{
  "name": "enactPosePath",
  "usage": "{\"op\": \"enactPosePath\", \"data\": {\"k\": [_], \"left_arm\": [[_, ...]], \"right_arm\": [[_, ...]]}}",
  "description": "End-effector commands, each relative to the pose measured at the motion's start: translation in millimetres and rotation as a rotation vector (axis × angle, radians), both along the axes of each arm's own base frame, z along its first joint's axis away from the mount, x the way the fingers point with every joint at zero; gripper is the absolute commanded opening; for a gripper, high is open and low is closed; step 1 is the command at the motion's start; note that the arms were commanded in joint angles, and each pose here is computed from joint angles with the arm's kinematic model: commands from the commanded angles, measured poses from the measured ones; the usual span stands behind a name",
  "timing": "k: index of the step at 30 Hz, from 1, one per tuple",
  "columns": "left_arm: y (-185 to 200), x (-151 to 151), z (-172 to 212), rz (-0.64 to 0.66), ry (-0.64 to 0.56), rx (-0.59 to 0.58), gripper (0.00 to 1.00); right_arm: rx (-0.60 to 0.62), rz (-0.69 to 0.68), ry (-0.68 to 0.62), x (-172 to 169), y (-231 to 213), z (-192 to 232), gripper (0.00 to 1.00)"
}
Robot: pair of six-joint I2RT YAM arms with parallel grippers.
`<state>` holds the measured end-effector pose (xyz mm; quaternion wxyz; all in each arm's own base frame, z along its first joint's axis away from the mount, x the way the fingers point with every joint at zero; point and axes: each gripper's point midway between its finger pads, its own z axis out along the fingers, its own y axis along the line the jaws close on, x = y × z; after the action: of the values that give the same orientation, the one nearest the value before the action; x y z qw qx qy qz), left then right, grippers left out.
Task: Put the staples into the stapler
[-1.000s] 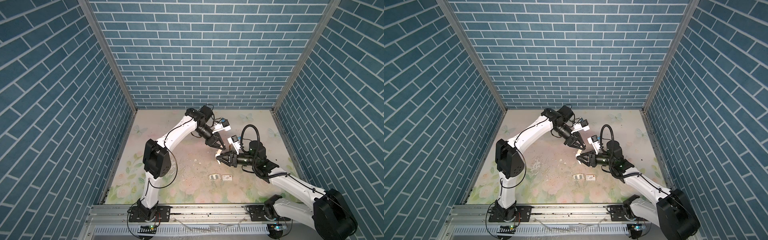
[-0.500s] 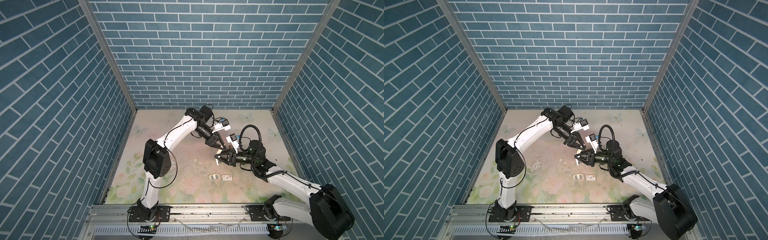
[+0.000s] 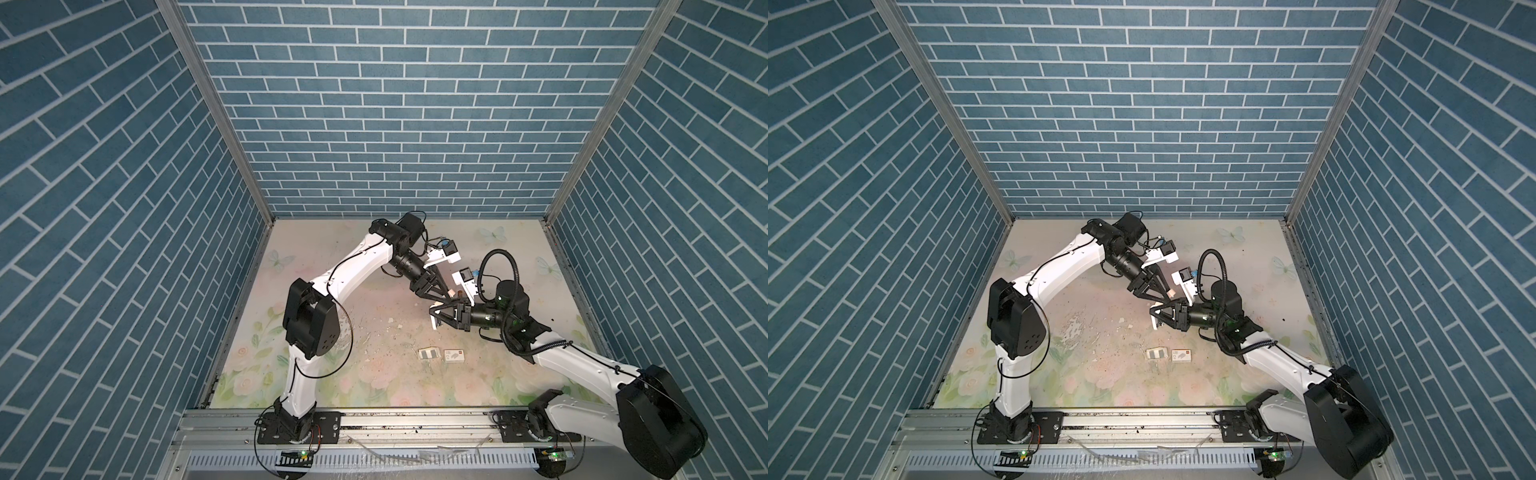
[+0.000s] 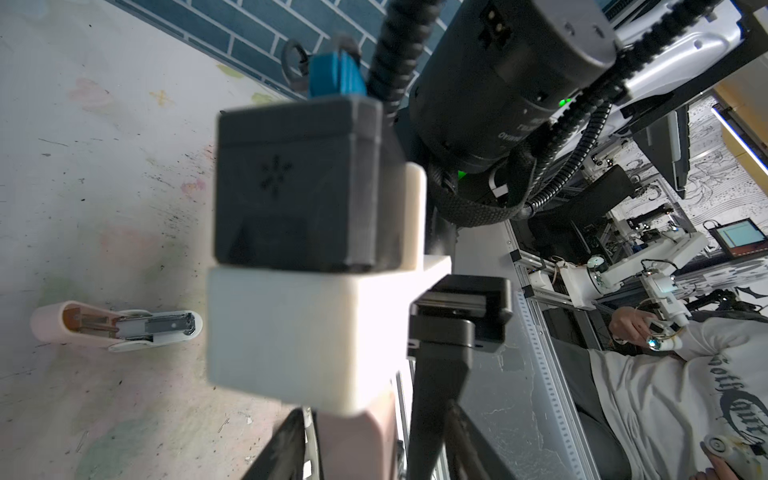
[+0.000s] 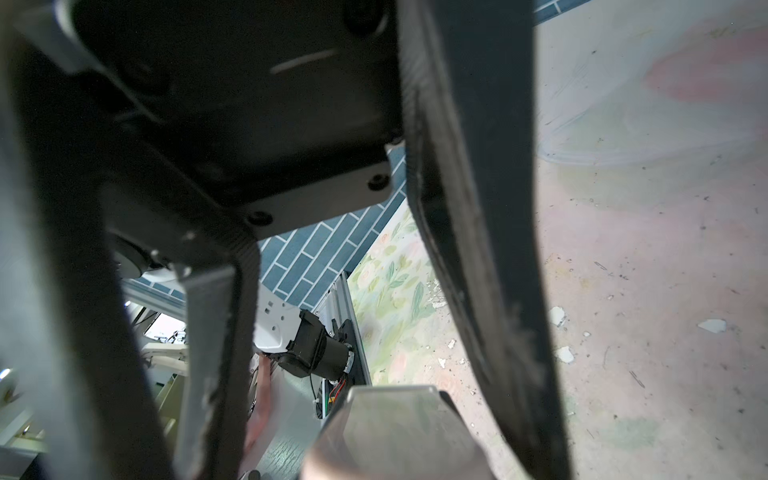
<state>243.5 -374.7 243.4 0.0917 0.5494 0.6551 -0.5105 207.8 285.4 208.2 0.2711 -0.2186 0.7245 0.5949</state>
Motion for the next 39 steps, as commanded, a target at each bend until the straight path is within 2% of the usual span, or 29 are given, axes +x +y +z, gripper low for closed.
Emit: {"op": "enactPosePath", "data": {"k": [1,4,7,12,14,18,23,26,39], "left_arm": [[6.3,1.3,9.7,0.021,-0.077,0.006,0.58],[18.7,19.0,6.0,0.088,-0.116,0.040,0.61],[41.2,50.1,-5.1,0.217,-0.167,0.100,0.61],[105.4,120.0,-28.5,0.582,-0.411,0.305,0.63],[130.1,136.3,-29.5,0.696,-0.501,0.379,0.66],[162.5,147.5,-33.9,0.812,-0.615,0.482,0.72],[176.3,143.3,-44.5,0.843,-0.630,0.523,0.73],[173.0,134.6,-50.0,0.814,-0.585,0.501,0.73],[161.2,119.5,-64.3,0.748,-0.496,0.469,0.73]], "right_arm": [[-0.004,-0.053,-0.002,10.7,-1.5,2.8,0.10],[-0.046,-0.082,0.013,13.4,-4.9,-5.3,0.10],[-0.144,-0.148,0.034,20.2,-13.2,-21.2,0.10],[-0.361,-0.289,0.072,36.3,-34.8,-55.1,0.10],[-0.430,-0.319,0.081,41.5,-39.0,-65.5,0.10],[-0.581,-0.359,0.078,53.0,-39.7,-85.0,0.10],[-0.744,-0.408,0.066,68.5,-33.1,-109.2,0.10],[-0.799,-0.438,0.062,76.6,-30.3,-120.2,0.11],[-0.943,-0.424,0.068,84.6,0.4,-154.4,0.13]]}}
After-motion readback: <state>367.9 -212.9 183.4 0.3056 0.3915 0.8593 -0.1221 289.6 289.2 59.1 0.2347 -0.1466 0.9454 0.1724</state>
